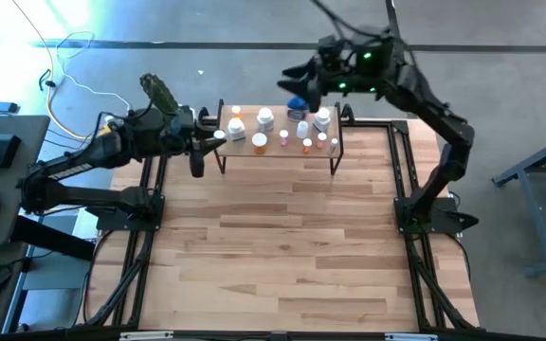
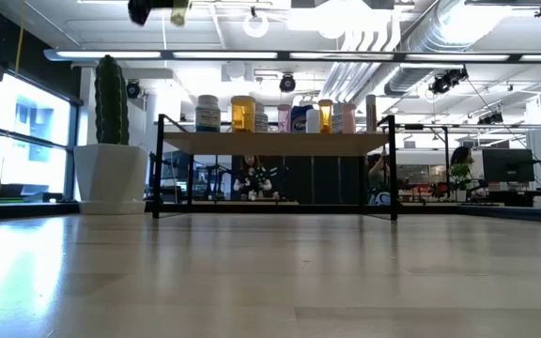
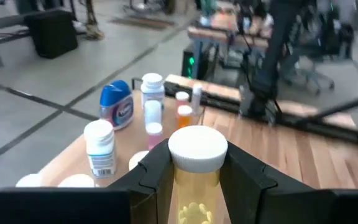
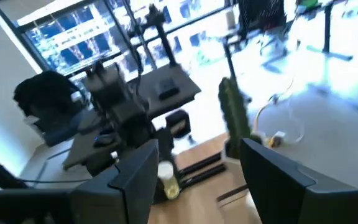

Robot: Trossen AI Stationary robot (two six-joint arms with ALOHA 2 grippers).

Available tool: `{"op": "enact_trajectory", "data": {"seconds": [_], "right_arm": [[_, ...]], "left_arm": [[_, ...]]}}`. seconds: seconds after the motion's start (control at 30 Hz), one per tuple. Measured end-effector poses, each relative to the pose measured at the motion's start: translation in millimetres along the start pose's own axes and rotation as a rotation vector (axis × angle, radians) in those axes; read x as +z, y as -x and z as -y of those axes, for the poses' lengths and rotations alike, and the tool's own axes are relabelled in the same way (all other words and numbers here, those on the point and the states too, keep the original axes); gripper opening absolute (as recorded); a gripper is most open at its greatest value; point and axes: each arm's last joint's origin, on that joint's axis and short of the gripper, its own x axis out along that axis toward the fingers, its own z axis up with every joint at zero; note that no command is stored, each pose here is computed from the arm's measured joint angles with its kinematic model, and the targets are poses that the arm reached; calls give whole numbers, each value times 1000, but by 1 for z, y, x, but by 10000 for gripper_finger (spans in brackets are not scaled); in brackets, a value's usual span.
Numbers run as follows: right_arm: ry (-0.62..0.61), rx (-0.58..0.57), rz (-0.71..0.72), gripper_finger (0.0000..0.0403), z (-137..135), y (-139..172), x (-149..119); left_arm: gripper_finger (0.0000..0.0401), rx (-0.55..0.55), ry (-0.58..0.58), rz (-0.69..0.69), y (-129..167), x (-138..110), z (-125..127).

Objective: Pick and place medicine bottles onto shelf by color
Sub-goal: Put the yellow pill bottle on the shelf

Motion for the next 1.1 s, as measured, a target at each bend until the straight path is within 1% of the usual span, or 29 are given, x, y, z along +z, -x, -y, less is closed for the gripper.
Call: {"op": "enact_trajectory", "data": {"seconds": [0.17, 0.3, 0.43, 0.53, 0.63, 0.73, 0.87, 0.97, 1.1], "right_arm": [[68, -38, 62, 215, 6, 27, 14], [101, -70, 95, 215, 11, 41, 21], [103, -96, 118, 215, 16, 52, 26], [103, -113, 126, 215, 20, 55, 27], [101, -129, 130, 215, 25, 57, 29], [102, -141, 134, 215, 28, 58, 30], [122, -155, 135, 215, 31, 60, 30], [124, -160, 136, 215, 33, 60, 31], [124, -162, 135, 215, 33, 61, 31]], "left_arm": [[101, 64, 90, 106, -14, -32, -4], [101, 66, 89, 161, -26, -55, -6], [101, 106, 97, 191, -36, -76, -6], [101, 145, 75, 215, -42, -89, -7], [101, 183, 66, 208, -48, -102, -9], [101, 187, 72, 199, -56, -114, -10], [101, 214, 50, 165, -69, -123, -11], [101, 238, 47, 173, -78, -125, -11], [101, 296, 45, 141, -89, -133, -13]]}}
